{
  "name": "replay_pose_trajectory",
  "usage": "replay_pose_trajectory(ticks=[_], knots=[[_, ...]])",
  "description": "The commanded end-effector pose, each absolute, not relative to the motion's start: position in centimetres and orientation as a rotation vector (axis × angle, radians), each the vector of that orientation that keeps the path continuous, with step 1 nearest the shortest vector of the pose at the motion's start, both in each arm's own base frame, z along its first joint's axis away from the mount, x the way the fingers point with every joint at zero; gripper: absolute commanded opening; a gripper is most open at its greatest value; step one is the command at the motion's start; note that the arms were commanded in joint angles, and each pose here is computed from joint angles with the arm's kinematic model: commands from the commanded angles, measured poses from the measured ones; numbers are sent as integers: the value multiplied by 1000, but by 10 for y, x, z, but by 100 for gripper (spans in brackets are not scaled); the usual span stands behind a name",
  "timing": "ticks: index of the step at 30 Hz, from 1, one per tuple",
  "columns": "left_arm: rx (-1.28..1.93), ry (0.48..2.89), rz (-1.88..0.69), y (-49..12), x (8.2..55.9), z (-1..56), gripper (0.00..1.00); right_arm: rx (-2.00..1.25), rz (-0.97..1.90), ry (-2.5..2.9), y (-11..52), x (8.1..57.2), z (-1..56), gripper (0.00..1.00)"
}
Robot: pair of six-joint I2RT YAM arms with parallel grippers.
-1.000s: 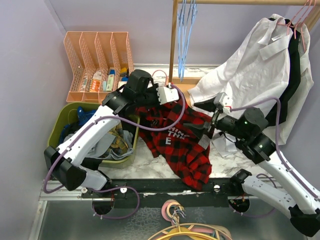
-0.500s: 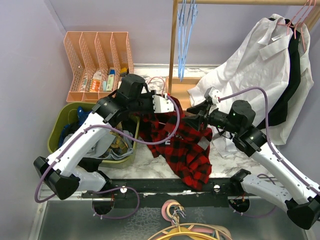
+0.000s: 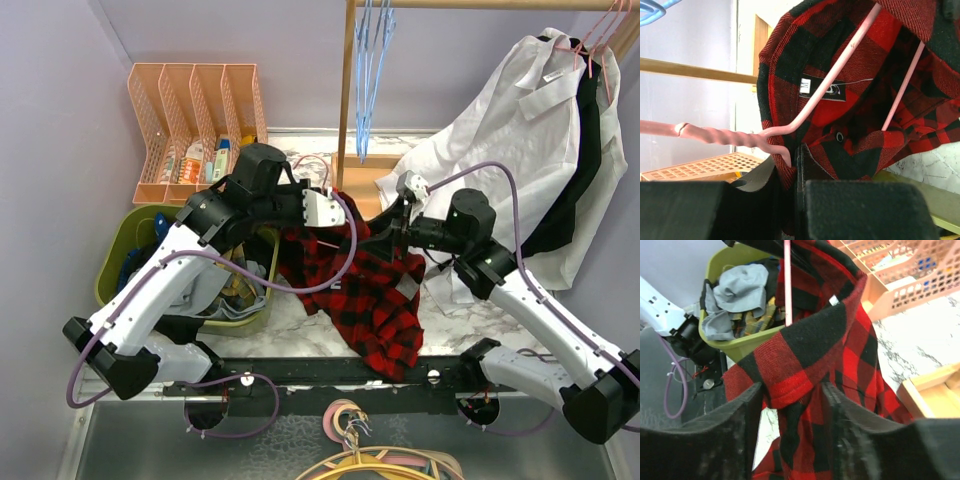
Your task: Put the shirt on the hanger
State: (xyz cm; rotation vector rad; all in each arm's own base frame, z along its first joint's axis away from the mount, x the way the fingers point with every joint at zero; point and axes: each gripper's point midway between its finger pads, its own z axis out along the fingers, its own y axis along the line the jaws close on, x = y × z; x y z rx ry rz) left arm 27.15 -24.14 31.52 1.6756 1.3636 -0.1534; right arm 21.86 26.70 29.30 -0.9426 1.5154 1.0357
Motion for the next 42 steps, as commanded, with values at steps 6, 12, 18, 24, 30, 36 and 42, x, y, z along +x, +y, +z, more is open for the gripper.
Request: replay_pose_trajectory(ticks=[6,12,18,24,30,36,42], knots=[[1668,1303,-270,-259,261,330,0,-967,1221,1397,288,214,314,1],[1663,1295,-307,-267,262,334,0,-979,1301,1366,296,211,315,3],[1666,1294,-319,-272,265,334,0,-981,1328,1380,300,213,311,14],[1663,1296,-323,-275,267,334,0,-978,1331,1396,299,213,302,9],[1645,1323,-289,-272,273,333,0,-931,1235,1444,292,221,295,1],[1735,1399,-215,-254,271,304,99,-682,1085,1545,261,230,283,1],[1735,1518,-145,-231,274,283,99,-459,931,1660,219,226,260,1]])
